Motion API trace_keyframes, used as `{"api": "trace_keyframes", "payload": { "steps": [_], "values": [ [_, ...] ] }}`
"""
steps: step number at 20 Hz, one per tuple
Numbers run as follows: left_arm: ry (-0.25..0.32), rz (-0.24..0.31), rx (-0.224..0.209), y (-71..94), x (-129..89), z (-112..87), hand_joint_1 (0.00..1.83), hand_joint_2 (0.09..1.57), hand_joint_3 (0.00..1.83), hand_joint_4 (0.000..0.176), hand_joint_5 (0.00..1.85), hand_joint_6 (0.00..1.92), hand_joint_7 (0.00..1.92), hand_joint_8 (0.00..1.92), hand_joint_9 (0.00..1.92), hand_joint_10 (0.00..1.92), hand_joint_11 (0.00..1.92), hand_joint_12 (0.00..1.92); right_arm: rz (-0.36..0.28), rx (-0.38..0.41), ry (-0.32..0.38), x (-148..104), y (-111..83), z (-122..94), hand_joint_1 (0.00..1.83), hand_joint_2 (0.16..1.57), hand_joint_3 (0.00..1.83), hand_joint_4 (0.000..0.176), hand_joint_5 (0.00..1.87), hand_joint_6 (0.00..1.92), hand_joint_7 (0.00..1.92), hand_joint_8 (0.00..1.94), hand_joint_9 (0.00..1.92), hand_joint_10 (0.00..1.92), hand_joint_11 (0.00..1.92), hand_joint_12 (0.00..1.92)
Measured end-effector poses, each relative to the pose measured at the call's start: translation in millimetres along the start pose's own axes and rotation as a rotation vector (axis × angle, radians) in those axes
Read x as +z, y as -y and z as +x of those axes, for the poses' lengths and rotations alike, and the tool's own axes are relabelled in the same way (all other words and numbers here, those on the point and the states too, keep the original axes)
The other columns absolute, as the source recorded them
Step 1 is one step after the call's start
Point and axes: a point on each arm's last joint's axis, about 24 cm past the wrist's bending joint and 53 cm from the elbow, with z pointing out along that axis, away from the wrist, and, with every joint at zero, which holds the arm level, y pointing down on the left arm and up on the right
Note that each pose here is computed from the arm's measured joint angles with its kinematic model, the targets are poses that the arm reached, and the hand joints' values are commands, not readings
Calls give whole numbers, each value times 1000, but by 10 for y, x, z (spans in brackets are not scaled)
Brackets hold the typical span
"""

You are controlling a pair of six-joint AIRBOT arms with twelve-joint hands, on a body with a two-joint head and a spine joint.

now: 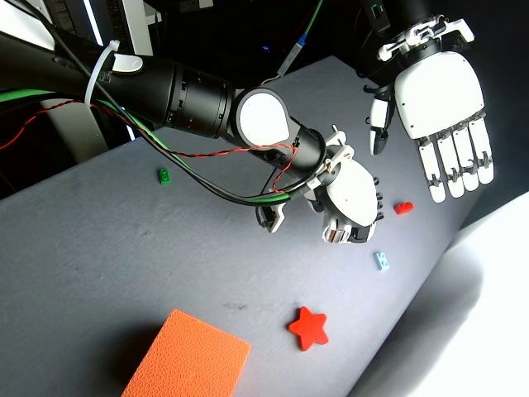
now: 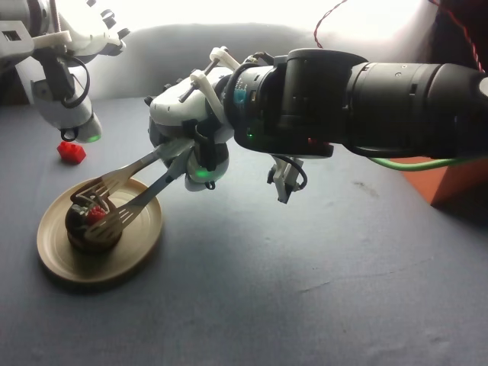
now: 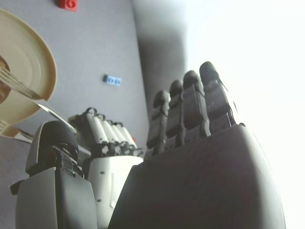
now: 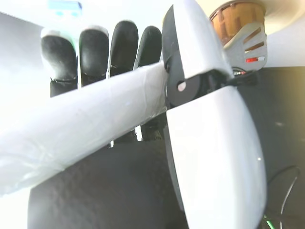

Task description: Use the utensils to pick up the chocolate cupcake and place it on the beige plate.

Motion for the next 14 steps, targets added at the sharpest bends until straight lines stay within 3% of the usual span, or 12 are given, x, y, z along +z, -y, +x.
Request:
{"api": "trace_keyframes", "payload": {
  "steps": [3,6,8,14],
  "values": [
    [0,0,0,0,0,0,498,1043,1,0,90,1,89,1,72,0,0,160,-2,1,2,5,5,-6,1345,1174,0,0,844,1095,850,1170,822,1470,766,1669],
    [0,0,-1,1,0,0,498,1034,0,0,114,4,102,3,88,4,0,203,-1,1,7,16,43,-21,1349,1175,0,0,833,1058,846,1212,831,1478,775,1654],
    [0,0,0,-1,0,1,499,1033,0,0,105,0,101,2,91,4,0,197,4,8,6,20,69,-20,1348,1189,3,0,806,1070,815,1287,797,1537,702,1723],
    [0,0,-1,0,0,0,506,1034,2,0,104,0,95,0,76,0,0,174,1,1,9,21,68,-31,1341,1198,1,0,787,1096,786,1298,804,1547,683,1683]
  ]
}}
